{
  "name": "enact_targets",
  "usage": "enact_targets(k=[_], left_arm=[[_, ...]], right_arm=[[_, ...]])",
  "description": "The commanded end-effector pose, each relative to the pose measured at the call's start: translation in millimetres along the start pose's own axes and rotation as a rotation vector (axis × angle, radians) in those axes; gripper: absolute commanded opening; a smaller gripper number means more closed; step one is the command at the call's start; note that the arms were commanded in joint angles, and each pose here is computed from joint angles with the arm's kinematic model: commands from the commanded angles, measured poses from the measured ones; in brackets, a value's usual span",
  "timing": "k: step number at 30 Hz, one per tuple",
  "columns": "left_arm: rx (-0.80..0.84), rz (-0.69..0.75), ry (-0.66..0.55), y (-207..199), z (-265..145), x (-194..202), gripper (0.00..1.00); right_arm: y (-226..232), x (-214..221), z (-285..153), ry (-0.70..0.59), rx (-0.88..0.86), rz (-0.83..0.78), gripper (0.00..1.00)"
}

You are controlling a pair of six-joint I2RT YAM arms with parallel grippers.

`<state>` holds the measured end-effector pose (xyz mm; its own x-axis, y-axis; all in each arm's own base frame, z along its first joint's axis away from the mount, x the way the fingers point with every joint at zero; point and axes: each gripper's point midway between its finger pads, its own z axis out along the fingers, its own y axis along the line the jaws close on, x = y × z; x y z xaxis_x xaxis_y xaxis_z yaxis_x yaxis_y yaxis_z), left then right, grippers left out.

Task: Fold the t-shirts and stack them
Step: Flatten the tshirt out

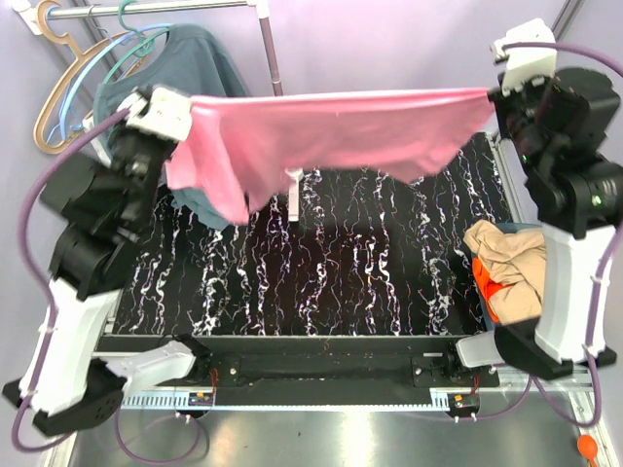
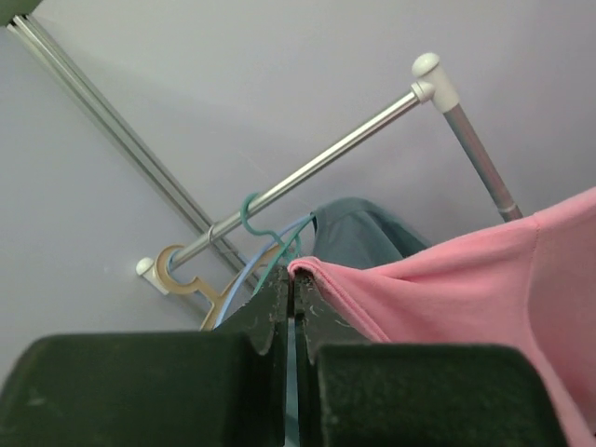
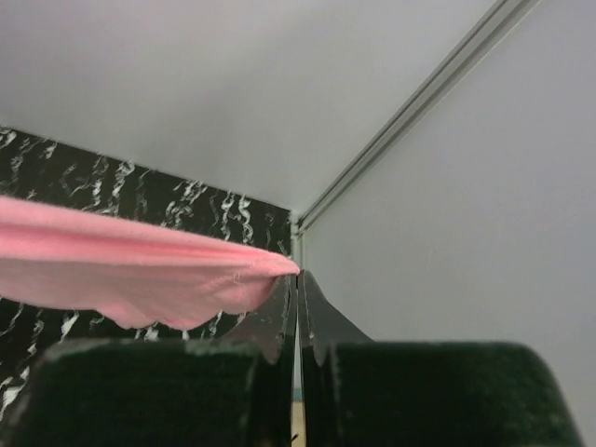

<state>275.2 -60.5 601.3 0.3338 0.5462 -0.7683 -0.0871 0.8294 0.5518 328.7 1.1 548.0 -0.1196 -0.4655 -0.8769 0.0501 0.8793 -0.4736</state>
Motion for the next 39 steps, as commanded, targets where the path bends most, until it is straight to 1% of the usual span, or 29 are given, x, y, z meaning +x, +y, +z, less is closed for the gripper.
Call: enact_targets(k=[1, 2, 5, 9, 10, 12, 14, 15, 16, 17, 18, 19, 20, 21, 22, 23, 24, 27, 29, 30, 31, 32, 33, 34, 35, 36, 37, 38, 39], left_arm=[[-0.045, -0.060, 0.051, 16, -36, 22, 0.00], [-0.052, -0.064, 0.046, 21, -46, 24, 0.00], [-0.039, -0.079, 0.055, 15, -52, 32, 0.00], [-0.021, -0.132, 0.050, 4, -39, 30, 0.00], [-0.008, -0.127, 0.063, -6, -26, 32, 0.00], [-0.030, -0.127, 0.041, -7, -10, 27, 0.00], [-0.003, -0.125, 0.066, -25, 21, 37, 0.00], [-0.044, -0.138, 0.054, -10, 32, 33, 0.00], [-0.008, -0.135, 0.070, -27, 56, 43, 0.00], [-0.036, -0.169, 0.042, -15, 67, 34, 0.00], [-0.067, -0.168, 0.051, -4, 80, 40, 0.00], [-0.034, -0.163, 0.080, -21, 109, 57, 0.00], [-0.076, -0.186, 0.034, -1, 118, 40, 0.00], [-0.070, -0.170, 0.090, -10, 146, 67, 0.00], [-0.076, -0.177, 0.086, -7, 158, 67, 0.00], [-0.113, -0.188, 0.032, 17, 158, 41, 0.00], [-0.110, -0.182, 0.062, 8, 178, 57, 0.00], [-0.140, -0.181, -0.018, 28, 172, 26, 0.00], [-0.151, -0.171, -0.034, 31, 169, 24, 0.00], [-0.167, -0.175, -0.068, 44, 153, 8, 0.00], [-0.171, -0.170, -0.076, 46, 147, 5, 0.00], [-0.158, -0.168, -0.064, 40, 146, 11, 0.00], [-0.161, -0.173, -0.094, 49, 129, -2, 0.00], [-0.139, -0.168, -0.069, 40, 128, 7, 0.00], [-0.143, -0.169, -0.089, 47, 113, -3, 0.00], [-0.137, -0.164, -0.085, 45, 108, -3, 0.00], [-0.107, -0.154, -0.050, 34, 107, 10, 0.00], [-0.099, -0.154, -0.051, 35, 97, 7, 0.00], [-0.071, -0.158, -0.045, 28, 93, 11, 0.00]], right_arm=[[-8, 15, -41, 0.005, 0.002, 0.073, 0.00], [-12, 17, -53, -0.006, 0.004, 0.073, 0.00], [-7, 29, -59, 0.016, -0.006, 0.073, 0.00], [0, 32, -48, 0.029, -0.025, 0.080, 0.00], [3, 32, -42, 0.032, -0.028, 0.080, 0.00], [7, 28, -22, 0.037, -0.025, 0.083, 0.00], [13, 20, 5, 0.017, -0.018, 0.077, 0.00], [13, 18, 15, 0.009, -0.009, 0.067, 0.00], [17, 10, 35, -0.020, 0.004, 0.068, 0.00], [14, 8, 45, -0.030, 0.022, 0.064, 0.00], [13, 5, 56, -0.040, 0.034, 0.063, 0.00], [10, -3, 76, -0.061, 0.047, 0.074, 0.00], [1, -3, 88, -0.061, 0.069, 0.086, 0.00], [-3, -7, 99, -0.073, 0.074, 0.100, 0.00], [-12, -20, 112, -0.106, 0.096, 0.111, 0.00], [-18, -25, 118, -0.121, 0.110, 0.109, 0.00], [-24, -30, 121, -0.131, 0.135, 0.098, 0.00], [-37, -50, 120, -0.194, 0.178, 0.093, 0.00], [-45, -56, 111, -0.215, 0.196, 0.092, 0.00], [-48, -60, 107, -0.228, 0.205, 0.093, 0.00], [-48, -58, 102, -0.220, 0.202, 0.091, 0.00], [-49, -59, 97, -0.223, 0.199, 0.091, 0.00], [-50, -58, 88, -0.222, 0.195, 0.100, 0.00], [-49, -59, 84, -0.226, 0.189, 0.106, 0.00], [-48, -58, 80, -0.225, 0.182, 0.115, 0.00], [-47, -55, 72, -0.219, 0.174, 0.120, 0.00], [-46, -52, 69, -0.211, 0.168, 0.122, 0.00], [-43, -49, 66, -0.205, 0.154, 0.129, 0.00], [-35, -36, 63, -0.171, 0.129, 0.126, 0.00]])
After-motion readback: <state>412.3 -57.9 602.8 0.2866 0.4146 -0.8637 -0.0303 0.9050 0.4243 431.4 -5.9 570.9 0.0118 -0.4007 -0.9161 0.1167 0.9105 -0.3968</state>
